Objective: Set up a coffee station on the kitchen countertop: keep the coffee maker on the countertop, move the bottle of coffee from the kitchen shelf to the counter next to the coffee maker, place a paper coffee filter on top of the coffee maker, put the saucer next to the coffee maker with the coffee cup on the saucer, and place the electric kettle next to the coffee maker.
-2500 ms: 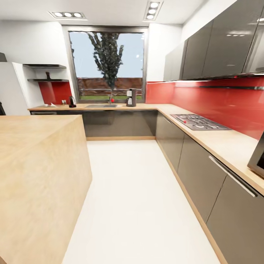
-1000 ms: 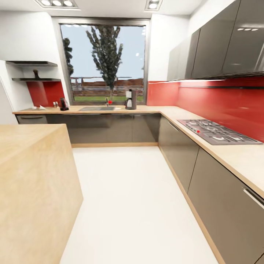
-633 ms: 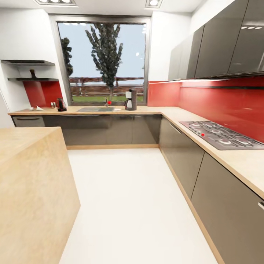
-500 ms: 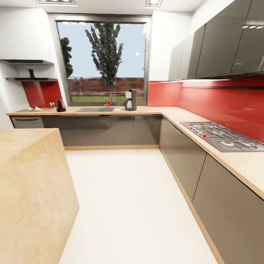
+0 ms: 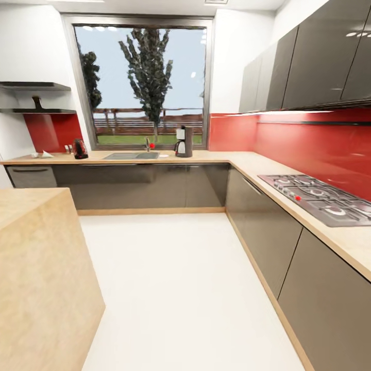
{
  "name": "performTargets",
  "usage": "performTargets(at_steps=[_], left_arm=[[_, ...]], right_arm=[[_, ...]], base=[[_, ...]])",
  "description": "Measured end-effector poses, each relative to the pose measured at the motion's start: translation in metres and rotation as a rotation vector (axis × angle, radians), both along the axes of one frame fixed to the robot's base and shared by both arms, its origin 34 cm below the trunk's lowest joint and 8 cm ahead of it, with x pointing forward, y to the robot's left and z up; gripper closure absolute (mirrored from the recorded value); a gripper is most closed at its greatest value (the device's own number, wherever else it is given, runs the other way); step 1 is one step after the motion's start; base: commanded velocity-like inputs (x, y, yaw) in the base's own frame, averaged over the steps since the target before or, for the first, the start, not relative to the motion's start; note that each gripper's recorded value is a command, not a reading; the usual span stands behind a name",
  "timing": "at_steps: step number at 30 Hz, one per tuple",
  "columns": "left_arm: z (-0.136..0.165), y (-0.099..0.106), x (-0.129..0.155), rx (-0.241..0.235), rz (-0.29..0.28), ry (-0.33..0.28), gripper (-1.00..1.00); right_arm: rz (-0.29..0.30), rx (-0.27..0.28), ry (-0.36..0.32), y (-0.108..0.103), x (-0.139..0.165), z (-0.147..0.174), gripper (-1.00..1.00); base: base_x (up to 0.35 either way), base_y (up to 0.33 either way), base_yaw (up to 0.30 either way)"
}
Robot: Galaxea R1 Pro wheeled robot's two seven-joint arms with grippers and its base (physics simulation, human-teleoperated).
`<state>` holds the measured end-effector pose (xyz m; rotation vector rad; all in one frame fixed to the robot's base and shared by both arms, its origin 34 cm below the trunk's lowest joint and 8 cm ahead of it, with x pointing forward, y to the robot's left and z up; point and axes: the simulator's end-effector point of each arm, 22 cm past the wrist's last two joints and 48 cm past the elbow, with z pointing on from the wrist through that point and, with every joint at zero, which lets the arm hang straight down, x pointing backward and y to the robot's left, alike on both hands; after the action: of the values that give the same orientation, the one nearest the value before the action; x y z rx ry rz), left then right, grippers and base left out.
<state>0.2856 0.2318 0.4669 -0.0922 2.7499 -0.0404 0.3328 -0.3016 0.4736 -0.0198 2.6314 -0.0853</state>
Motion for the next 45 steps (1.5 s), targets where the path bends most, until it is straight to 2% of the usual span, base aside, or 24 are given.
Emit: performTargets(at_steps=[45], left_arm=[[0.0, 0.0, 0.0, 0.0, 0.0, 0.0, -1.0]], right_arm=[[0.002, 0.0, 0.0, 0.0002, -0.0004, -0.0001, -1.0]], base=[[0.327, 0.0, 0.0]])
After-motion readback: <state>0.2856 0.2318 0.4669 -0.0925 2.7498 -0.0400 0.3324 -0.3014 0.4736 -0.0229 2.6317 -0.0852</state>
